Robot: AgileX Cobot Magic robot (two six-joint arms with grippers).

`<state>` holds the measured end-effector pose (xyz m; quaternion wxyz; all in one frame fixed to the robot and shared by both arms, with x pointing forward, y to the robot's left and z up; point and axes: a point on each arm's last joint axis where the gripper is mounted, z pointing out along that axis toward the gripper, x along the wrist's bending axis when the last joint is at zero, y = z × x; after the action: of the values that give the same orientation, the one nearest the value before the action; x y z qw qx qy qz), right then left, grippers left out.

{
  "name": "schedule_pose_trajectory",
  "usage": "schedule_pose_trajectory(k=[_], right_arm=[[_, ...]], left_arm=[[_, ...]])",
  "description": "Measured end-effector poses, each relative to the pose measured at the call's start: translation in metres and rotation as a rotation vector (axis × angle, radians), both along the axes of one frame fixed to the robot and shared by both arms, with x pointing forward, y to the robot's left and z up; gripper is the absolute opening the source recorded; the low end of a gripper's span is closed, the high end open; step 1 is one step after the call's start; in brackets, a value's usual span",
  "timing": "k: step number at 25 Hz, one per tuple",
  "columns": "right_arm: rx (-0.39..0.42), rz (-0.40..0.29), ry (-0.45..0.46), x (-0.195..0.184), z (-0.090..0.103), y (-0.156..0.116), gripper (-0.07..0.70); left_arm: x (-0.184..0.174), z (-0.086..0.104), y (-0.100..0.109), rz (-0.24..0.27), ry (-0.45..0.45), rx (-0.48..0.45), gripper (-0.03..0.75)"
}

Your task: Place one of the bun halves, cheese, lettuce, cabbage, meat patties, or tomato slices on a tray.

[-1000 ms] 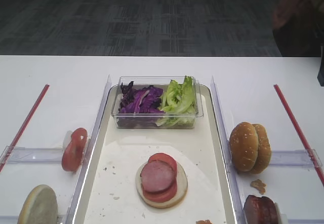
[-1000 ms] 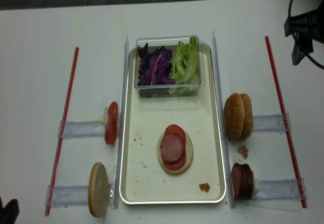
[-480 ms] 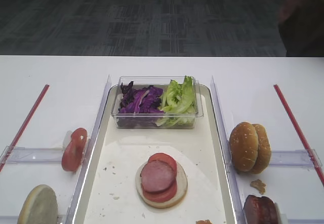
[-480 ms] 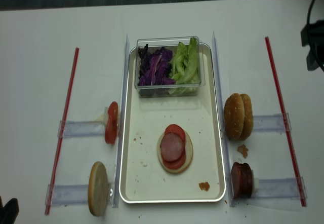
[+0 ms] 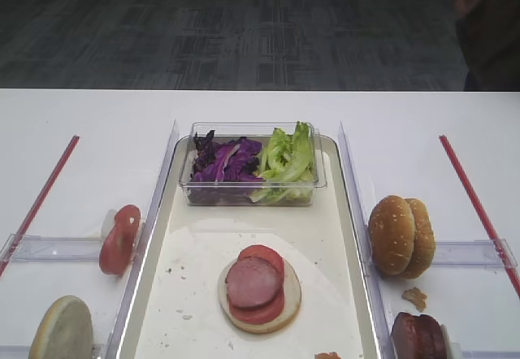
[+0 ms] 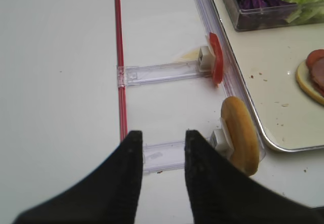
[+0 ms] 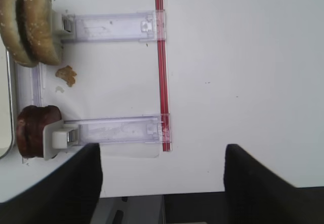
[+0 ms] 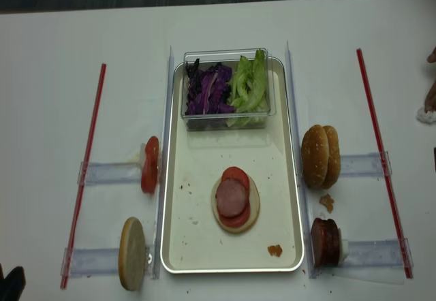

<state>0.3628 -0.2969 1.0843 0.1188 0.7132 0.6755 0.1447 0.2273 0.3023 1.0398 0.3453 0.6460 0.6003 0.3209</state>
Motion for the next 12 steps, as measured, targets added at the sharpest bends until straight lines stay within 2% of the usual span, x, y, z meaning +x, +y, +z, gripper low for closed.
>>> schedule_pose_trajectory(k=[12], right_arm=[[-0.052, 0.002, -0.166, -0.071, -0.021, -0.003, 0.521]], left_arm=[[0.000, 0.000, 0.000, 0.000, 0.000, 0.000, 0.197]])
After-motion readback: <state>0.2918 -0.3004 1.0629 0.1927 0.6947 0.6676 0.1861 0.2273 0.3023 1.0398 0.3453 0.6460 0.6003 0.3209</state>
